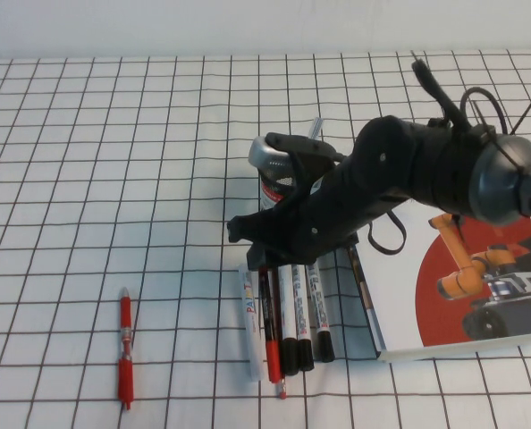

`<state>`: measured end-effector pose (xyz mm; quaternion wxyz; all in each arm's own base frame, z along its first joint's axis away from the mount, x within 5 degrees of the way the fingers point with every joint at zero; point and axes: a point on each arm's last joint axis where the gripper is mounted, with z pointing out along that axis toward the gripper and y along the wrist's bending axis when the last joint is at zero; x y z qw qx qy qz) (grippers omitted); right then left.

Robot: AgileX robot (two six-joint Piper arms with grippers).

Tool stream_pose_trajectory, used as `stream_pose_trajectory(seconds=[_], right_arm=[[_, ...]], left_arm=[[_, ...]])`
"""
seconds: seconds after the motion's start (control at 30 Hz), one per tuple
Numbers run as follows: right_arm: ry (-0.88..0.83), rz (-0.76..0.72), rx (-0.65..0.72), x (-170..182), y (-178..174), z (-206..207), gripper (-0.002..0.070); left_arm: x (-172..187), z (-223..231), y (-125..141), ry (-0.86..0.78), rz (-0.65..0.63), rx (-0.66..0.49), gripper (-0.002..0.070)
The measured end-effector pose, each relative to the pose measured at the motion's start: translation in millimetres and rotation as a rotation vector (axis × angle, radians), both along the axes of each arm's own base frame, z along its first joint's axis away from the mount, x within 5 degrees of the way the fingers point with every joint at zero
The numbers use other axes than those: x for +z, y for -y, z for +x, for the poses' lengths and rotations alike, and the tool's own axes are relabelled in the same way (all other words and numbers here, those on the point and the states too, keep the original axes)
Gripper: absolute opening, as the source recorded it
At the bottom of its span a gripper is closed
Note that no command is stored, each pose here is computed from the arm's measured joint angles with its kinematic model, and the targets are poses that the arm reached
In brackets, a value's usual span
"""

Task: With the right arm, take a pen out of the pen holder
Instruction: 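Take a marker out of the pen holder and lay it on the table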

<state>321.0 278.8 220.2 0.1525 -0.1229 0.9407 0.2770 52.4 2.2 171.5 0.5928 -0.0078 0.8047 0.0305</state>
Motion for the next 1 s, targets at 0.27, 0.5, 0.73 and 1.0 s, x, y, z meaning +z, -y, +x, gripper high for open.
stream_pose_trajectory(seconds=[0.27,0.5,0.73,1.0], right_arm=[[-0.034,0.012,-0.026,-20.9,-10.0,11.6,0.0052],[-0.042,0.001,-0.034,-32.4,-11.7,14.8,0.0052],[-0.021,0.004,-0.049,-35.9,-12.4,18.2,0.0051],[-0.007,0.006,-0.06,-38.8,-12.9,20.6,0.0149]], left_arm=[[0.0,0.0,0.0,0.0,0.0,0.0,-0.0003],[0.0,0.0,0.0,0.0,0.0,0.0,-0.0003],[0.0,0.0,0.0,0.0,0.0,0.0,-0.0003],[0.0,0.0,0.0,0.0,0.0,0.0,-0.0003]])
